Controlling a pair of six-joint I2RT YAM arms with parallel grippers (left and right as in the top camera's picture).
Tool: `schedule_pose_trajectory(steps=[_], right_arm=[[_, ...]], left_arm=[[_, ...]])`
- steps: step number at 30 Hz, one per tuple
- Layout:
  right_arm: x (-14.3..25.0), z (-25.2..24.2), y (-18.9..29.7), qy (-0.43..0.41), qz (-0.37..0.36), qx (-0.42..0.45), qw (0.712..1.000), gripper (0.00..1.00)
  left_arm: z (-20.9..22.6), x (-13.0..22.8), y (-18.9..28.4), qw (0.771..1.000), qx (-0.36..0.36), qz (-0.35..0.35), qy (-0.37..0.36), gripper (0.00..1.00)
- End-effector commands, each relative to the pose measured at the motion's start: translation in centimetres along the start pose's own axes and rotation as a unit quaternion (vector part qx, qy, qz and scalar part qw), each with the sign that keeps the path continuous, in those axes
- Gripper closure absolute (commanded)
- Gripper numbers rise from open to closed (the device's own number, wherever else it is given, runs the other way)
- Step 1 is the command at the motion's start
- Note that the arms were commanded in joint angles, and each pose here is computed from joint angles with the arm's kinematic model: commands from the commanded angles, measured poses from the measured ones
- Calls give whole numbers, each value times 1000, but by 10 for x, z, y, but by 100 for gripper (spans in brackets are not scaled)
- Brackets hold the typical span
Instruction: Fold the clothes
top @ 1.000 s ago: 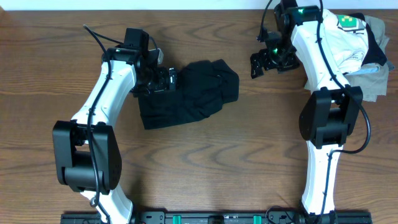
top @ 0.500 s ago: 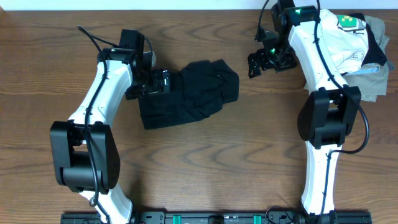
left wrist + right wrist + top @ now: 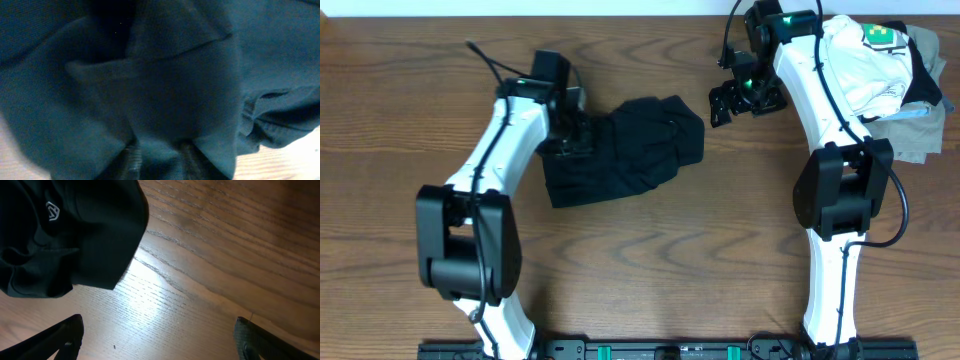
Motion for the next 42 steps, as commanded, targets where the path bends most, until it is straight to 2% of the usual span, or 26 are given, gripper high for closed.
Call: schedule_pose_trajectory(steps=[1, 2, 5, 15, 16, 17, 21, 23, 26, 33, 36, 40, 42], right_arm=[[-4, 5, 14, 11, -19, 3, 1000, 7], [-5, 5, 14, 11, -19, 3, 1000, 7], [-5, 4, 14, 11, -19, 3, 1000, 6], [-7, 4, 14, 8, -24, 4, 1000, 5], [-7, 4, 14, 5, -25, 5, 1000, 5], [-8, 3, 14, 2, -27, 5, 1000, 5], [-17, 9, 5, -1, -46, -18, 999, 9], [-21, 15, -5, 4, -56, -40, 998, 11], [-23, 24, -29, 5, -56, -56, 997, 13], [-21, 46, -72, 11, -49, -61, 997, 17], [-24, 52, -84, 8, -54, -60, 997, 20], [-25, 56, -103, 3, -66, -59, 996, 27], [-23, 54, -111, -8, -67, -51, 996, 35]], left_arm=[[-17, -4, -3, 1000, 21, -9, -13, 85], [-23, -7, -1, 999, 32, -18, -13, 90], [-41, -14, 2, 997, 67, -38, -17, 94], [-94, -9, 0, 988, 117, -63, -72, 93], [-95, -7, -1, 989, 110, -66, -76, 87], [-93, -7, -2, 990, 99, -69, -76, 73], [-72, -15, 0, 993, 63, -79, -57, 53], [-63, -20, 9, 993, 65, -83, -43, 50], [-52, -26, 35, 992, 74, -97, -25, 49], [-35, -30, 114, 980, 89, -175, -33, 47], [-27, -31, 140, 974, 92, -205, -27, 44], [-9, -30, 166, 969, 82, -235, -11, 43], [6, -31, 172, 968, 59, -245, 4, 42]])
Point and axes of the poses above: each gripper's point midway between its finger pads, its own y axis back along the fingers, its own z axis along the line the jaws close on, x = y × z, the point moved 2 cm from there along y, back along the fingers, and after that the axes turned 12 degrees about y, right-handed, at the moved point
